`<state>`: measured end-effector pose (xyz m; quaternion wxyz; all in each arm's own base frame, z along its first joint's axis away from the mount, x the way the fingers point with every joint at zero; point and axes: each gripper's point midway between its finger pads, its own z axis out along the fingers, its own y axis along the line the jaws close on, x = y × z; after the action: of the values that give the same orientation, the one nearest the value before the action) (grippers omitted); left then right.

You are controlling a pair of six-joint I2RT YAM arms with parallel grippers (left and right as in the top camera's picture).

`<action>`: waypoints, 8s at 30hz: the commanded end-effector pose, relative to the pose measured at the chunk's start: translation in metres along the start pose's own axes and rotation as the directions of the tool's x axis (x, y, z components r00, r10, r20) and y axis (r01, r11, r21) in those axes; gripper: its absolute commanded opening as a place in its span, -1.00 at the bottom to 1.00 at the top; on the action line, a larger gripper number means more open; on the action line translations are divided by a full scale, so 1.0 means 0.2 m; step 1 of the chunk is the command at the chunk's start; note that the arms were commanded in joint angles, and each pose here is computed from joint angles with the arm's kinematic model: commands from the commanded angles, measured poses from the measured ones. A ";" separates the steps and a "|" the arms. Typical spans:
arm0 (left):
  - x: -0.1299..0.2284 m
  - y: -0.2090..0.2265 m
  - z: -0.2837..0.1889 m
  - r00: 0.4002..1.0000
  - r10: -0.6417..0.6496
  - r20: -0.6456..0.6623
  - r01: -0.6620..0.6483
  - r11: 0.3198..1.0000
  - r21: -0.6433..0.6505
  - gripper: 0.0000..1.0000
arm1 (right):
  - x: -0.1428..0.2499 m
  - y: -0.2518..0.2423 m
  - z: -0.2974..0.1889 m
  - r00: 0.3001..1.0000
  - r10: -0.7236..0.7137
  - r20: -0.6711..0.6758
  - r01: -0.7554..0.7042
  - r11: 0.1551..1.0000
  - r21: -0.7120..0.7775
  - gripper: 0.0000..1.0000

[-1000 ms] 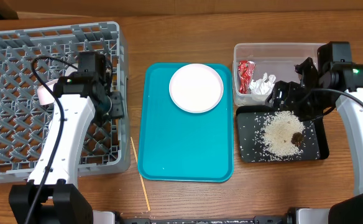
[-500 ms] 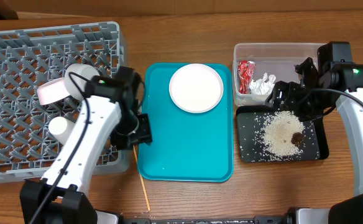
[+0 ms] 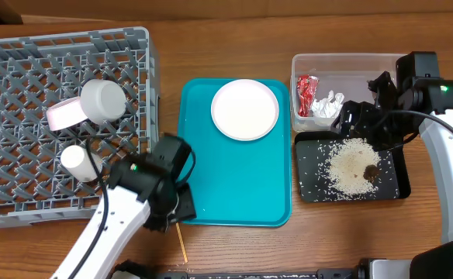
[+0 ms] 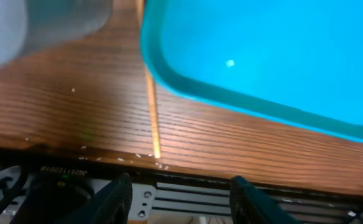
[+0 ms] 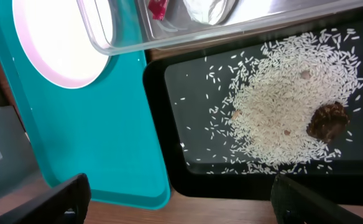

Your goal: Sort waste into correct bins and load items into the dishwasher

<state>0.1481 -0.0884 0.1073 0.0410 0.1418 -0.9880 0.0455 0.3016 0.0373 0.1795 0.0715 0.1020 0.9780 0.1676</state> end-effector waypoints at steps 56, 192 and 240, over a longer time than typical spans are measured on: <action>0.16 0.06 0.42 0.998 0.052 -0.030 -0.055 0.994 -0.096 0.09 | -0.02 0.03 -0.07 0.999 -0.019 0.046 0.020 1.000 -0.006 0.89; 0.10 0.12 0.54 0.982 -0.071 -0.174 0.045 0.988 -0.145 -0.92 | 0.02 0.02 -0.07 1.000 -0.006 0.015 0.006 1.000 -0.001 0.89; -1.15 0.32 -0.16 0.817 0.560 0.140 -0.492 0.802 -0.338 1.00 | 0.02 0.02 -0.07 1.000 -0.006 0.015 0.006 1.000 -0.001 0.88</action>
<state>0.3478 0.0614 0.1078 -0.0585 -0.1405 -0.9799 -0.1291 0.2916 0.0379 0.1781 0.0507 0.1056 0.9790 0.1667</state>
